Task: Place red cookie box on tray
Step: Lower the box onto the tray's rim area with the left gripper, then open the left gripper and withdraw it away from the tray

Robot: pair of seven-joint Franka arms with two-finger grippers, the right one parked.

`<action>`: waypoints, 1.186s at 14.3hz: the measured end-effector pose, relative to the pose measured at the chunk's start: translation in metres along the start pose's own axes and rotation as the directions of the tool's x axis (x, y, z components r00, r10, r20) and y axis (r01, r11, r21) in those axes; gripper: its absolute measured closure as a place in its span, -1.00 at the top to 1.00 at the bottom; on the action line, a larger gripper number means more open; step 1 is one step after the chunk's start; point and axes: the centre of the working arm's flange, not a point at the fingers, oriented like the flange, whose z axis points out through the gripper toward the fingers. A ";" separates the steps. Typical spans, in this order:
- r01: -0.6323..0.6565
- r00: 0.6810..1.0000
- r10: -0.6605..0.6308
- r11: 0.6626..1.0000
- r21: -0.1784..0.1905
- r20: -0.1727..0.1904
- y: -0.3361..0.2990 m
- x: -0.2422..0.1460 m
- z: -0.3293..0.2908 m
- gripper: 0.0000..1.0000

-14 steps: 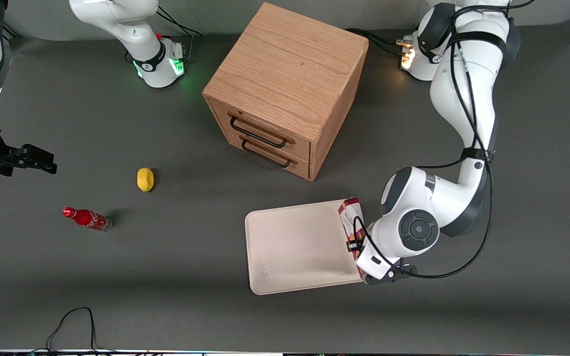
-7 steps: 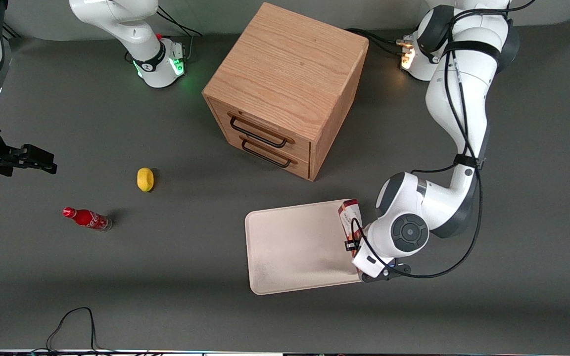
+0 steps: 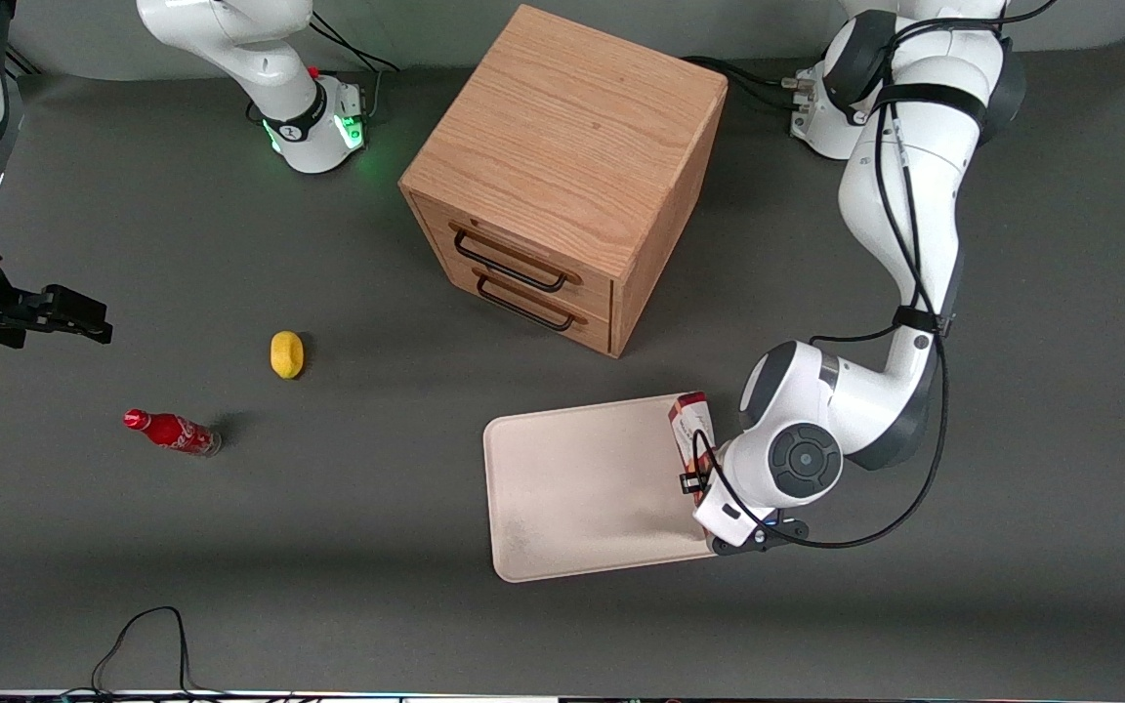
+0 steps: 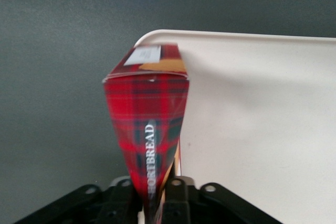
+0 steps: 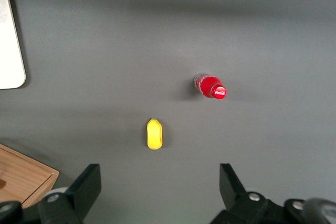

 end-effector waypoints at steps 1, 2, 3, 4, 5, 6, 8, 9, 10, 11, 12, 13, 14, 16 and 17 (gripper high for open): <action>0.000 1.000 0.000 1.000 -0.001 -0.001 0.000 0.000 0.000 -0.33; 0.000 1.000 0.000 1.000 -0.001 -0.002 0.000 0.000 0.000 -0.14; 0.000 1.000 0.000 1.000 -0.002 -0.003 0.000 0.000 0.000 0.10; 0.000 1.000 0.000 1.000 -0.002 -0.003 0.000 0.000 0.000 0.30; 0.000 1.000 0.000 1.000 -0.002 -0.003 0.000 0.000 0.000 0.48; 0.000 1.000 0.000 1.000 -0.003 -0.004 0.000 0.000 -0.001 0.67; 0.000 1.000 0.000 1.000 -0.004 -0.006 0.000 0.001 -0.001 1.00; 0.000 1.000 0.000 1.000 -0.004 -0.006 0.000 0.001 -0.001 1.00; 0.000 1.000 0.000 1.000 -0.004 -0.006 0.000 0.001 -0.001 1.00; 0.000 1.000 0.000 1.000 -0.004 -0.007 0.000 0.001 -0.002 1.00; 0.001 1.000 -0.001 1.000 -0.004 -0.009 0.000 0.001 -0.004 1.00; 0.002 1.000 -0.002 1.000 0.002 -0.003 -0.003 0.002 -0.008 1.00; 0.000 1.000 -0.001 1.000 0.019 0.020 -0.011 0.001 -0.016 1.00; -0.003 0.998 0.000 0.999 0.045 0.055 -0.029 -0.002 -0.053 1.00; -0.004 0.998 0.001 0.999 0.050 0.060 -0.036 -0.006 -0.079 1.00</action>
